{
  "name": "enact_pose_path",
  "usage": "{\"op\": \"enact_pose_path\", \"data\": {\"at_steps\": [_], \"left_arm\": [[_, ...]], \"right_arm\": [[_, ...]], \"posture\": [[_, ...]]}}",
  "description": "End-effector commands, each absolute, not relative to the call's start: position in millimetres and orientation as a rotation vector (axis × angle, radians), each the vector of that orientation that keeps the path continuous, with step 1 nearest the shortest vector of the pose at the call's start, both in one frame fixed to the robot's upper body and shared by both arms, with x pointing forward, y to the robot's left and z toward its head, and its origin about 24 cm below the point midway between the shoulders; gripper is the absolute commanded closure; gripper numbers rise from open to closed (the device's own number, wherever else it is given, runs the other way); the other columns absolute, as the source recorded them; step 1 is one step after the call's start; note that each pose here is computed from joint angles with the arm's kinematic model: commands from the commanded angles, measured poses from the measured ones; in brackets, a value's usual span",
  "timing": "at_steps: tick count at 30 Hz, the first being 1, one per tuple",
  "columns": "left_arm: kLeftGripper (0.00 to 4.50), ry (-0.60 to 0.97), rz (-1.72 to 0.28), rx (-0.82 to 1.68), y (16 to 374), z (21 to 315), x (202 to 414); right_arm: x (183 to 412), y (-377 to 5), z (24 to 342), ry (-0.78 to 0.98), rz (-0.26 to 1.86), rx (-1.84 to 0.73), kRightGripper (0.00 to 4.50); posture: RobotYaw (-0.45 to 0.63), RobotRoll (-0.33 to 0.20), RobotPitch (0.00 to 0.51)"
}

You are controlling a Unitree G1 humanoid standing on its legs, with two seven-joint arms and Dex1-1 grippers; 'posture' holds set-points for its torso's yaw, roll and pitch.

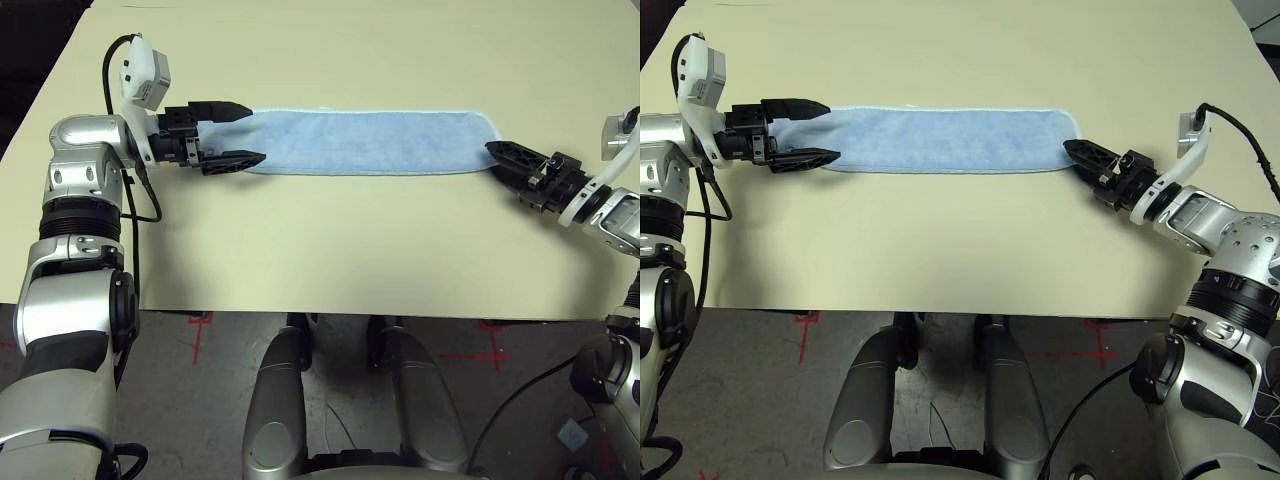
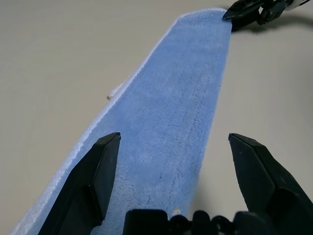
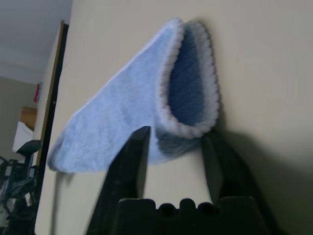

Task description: Fold the towel and set it aside.

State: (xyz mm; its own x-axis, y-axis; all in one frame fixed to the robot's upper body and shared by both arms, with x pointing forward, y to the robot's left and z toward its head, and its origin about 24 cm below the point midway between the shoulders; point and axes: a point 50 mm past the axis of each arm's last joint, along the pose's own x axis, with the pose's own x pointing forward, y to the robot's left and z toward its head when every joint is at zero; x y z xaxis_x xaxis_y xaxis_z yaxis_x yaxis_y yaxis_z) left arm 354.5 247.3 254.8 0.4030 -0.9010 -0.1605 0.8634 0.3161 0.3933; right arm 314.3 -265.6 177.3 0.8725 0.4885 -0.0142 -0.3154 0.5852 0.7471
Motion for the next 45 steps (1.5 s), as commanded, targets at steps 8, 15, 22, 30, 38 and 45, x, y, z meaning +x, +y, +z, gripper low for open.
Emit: {"op": "enact_pose_path", "data": {"at_steps": [8, 15, 22, 30, 38, 45], "left_arm": [[0.00, -0.094, -1.174, 0.459, 247.9, 251.8, 352.2], [0.00, -0.119, -1.177, 0.432, 246.7, 251.4, 352.0], [0.00, -0.157, -1.189, 0.413, 243.2, 250.6, 351.4], [0.00, -0.161, -1.209, 0.406, 240.2, 249.0, 350.9], [0.00, -0.155, -1.222, 0.403, 238.8, 247.5, 349.4], [0.00, -0.146, -1.224, 0.406, 238.9, 247.7, 349.1]], "right_arm": [[302.9, -271.1, 160.6, 0.257, 0.400, 0.835, 4.46], [288.6, -296.4, 167.8, 0.212, 0.363, 0.802, 4.46], [277.5, -321.0, 172.5, 0.167, 0.304, 0.777, 4.46], [279.6, -322.2, 183.5, 0.059, 0.353, 0.733, 4.46], [276.6, -301.0, 198.4, -0.001, 0.641, 0.579, 4.46], [287.5, -282.0, 208.5, 0.027, 0.781, 0.418, 4.46]], "posture": [[-0.07, 0.000, 0.364], [-0.07, 0.000, 0.359], [-0.09, 0.000, 0.350], [-0.09, 0.000, 0.348], [-0.08, 0.000, 0.345], [-0.08, 0.000, 0.343]]}}
